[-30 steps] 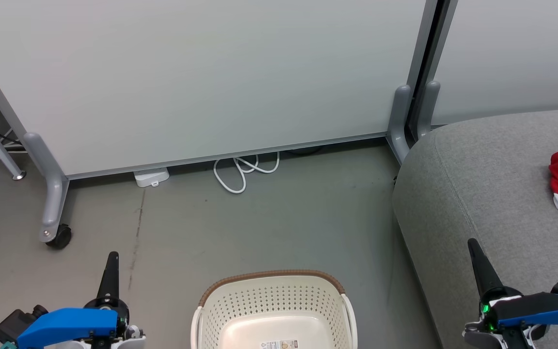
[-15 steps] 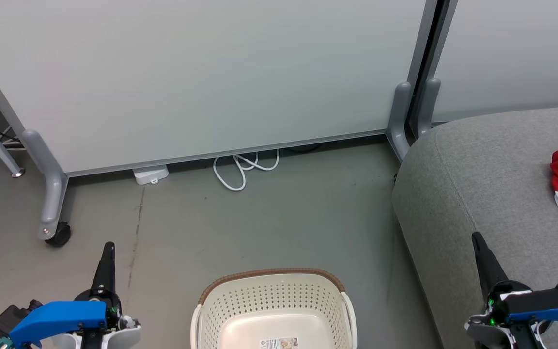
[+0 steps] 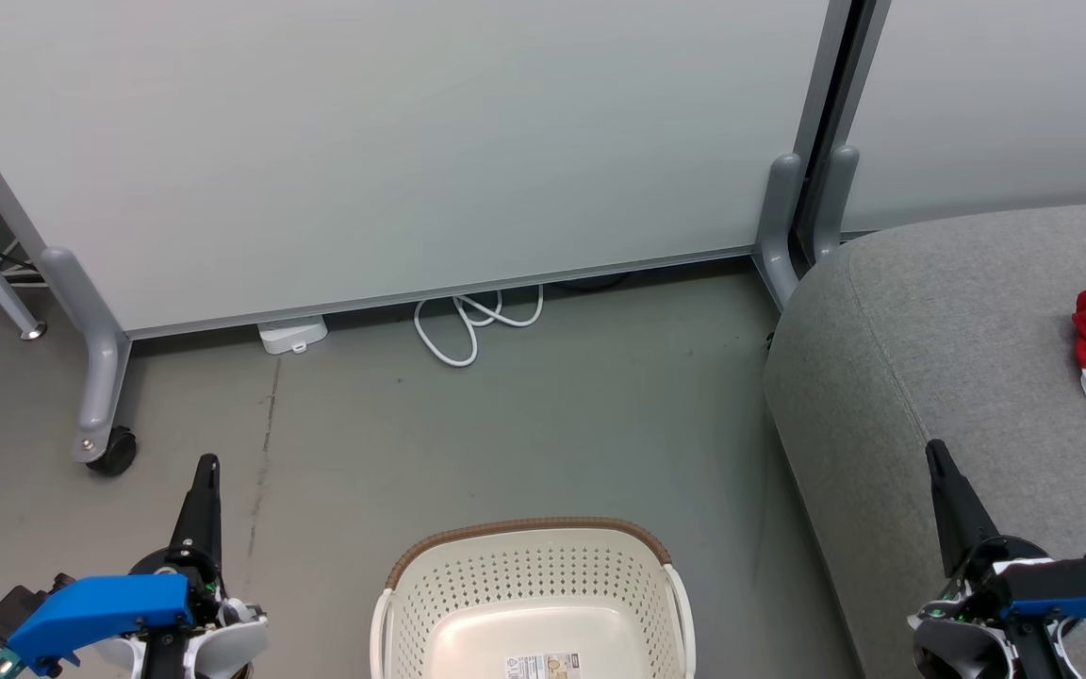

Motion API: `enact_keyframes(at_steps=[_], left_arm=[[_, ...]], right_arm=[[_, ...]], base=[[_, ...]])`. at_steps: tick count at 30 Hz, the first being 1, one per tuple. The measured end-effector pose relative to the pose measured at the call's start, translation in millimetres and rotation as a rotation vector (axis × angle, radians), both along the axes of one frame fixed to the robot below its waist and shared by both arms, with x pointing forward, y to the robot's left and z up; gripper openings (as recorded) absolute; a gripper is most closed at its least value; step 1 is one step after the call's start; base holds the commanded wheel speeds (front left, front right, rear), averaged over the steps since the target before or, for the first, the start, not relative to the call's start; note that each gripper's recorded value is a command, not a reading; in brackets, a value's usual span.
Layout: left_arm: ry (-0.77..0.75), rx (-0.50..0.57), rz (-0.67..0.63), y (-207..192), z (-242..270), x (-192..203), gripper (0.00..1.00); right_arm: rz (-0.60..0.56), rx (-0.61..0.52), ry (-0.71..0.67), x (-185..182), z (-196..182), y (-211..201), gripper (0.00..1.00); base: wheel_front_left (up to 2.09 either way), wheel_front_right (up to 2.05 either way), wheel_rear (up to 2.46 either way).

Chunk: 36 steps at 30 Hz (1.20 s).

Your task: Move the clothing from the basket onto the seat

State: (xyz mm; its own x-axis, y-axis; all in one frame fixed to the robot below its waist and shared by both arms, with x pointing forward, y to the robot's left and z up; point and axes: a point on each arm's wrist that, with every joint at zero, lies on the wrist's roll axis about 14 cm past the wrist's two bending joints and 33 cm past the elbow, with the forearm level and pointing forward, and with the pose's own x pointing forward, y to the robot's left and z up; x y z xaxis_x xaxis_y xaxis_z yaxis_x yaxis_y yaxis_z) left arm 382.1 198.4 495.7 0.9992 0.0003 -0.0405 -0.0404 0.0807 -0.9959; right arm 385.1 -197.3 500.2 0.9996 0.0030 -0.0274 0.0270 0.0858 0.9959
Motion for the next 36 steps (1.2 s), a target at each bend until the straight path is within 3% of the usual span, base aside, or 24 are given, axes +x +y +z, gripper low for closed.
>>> enact_keyframes(at_steps=[14, 36], left_arm=[[-0.028, -0.083, 0.003, 2.2, 7.8, 5.3, 0.0], [-0.029, -0.083, 0.003, 2.1, 8.3, 5.5, 0.0]], right_arm=[[-0.005, 0.09, -0.014, 1.8, 2.8, -2.2, 0.0], [-0.005, 0.091, -0.016, 1.9, 3.3, -2.2, 0.0]], base=[[0.0, 0.0, 0.0], [0.0, 0.0, 0.0]])
